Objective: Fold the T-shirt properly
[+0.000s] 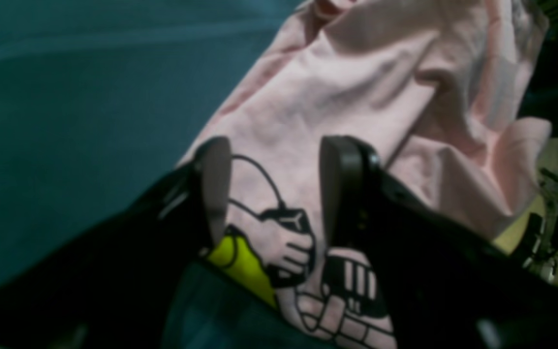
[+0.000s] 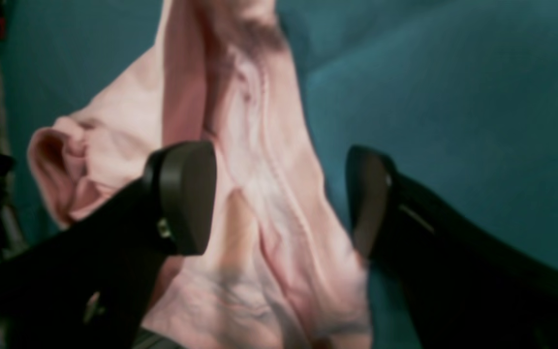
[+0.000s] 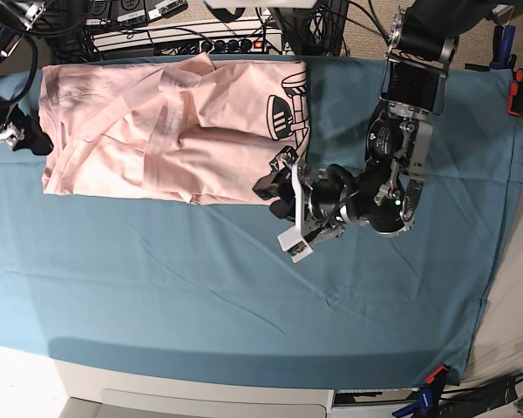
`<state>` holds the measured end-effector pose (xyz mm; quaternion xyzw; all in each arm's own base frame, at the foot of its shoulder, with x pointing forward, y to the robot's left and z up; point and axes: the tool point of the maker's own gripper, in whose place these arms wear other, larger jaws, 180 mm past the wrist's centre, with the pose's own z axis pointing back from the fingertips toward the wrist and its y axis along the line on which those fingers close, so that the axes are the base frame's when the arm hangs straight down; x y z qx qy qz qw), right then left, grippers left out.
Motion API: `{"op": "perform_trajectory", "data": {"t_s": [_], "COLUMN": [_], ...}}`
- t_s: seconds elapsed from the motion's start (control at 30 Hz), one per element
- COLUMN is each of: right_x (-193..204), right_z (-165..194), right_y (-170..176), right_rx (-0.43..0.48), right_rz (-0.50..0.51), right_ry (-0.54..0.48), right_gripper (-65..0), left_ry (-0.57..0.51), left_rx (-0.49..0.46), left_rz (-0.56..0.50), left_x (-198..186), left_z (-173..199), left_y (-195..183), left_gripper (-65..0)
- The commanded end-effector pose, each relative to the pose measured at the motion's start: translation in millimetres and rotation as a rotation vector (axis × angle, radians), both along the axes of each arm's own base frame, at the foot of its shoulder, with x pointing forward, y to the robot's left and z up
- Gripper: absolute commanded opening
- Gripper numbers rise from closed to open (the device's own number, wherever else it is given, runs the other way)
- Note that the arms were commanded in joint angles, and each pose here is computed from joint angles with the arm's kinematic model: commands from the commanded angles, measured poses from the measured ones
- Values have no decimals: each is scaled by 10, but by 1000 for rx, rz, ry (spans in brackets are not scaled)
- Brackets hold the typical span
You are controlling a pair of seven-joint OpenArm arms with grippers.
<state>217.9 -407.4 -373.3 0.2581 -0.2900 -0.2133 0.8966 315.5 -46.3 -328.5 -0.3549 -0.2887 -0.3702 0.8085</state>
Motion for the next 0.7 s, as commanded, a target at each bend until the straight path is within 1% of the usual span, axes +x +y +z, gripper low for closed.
{"op": "perform_trajectory", "data": {"t_s": [0.0, 0.2, 0.33, 0.43, 0.5, 0.67], "right_x": [-57, -8, 71, 98, 132, 132], "right_z": [23, -3, 57, 88, 134, 137], "right_y": [-34, 194, 301, 320, 345, 350], "right_rx": [-24, 43, 95, 111, 125, 120], "right_rz": [36, 87, 95, 93, 97, 105], "right_ry": [34, 11, -36, -55, -89, -95], "right_gripper": [-234, -234, -234, -234, -234, -235], "left_ry": [-44, -44, -44, -44, -44, -50], "left_rx": [-41, -43, -42, -43, -43, -35], "left_rz": [-2, -1, -1, 0, 0, 4], "left_x": [81, 80, 80, 80, 80, 92], "left_z": [176, 174, 174, 174, 174, 166], "left_y": [-48, -48, -47, -48, -48, -40], "left_gripper": [-341, -341, -341, -341, -341, -341]}}
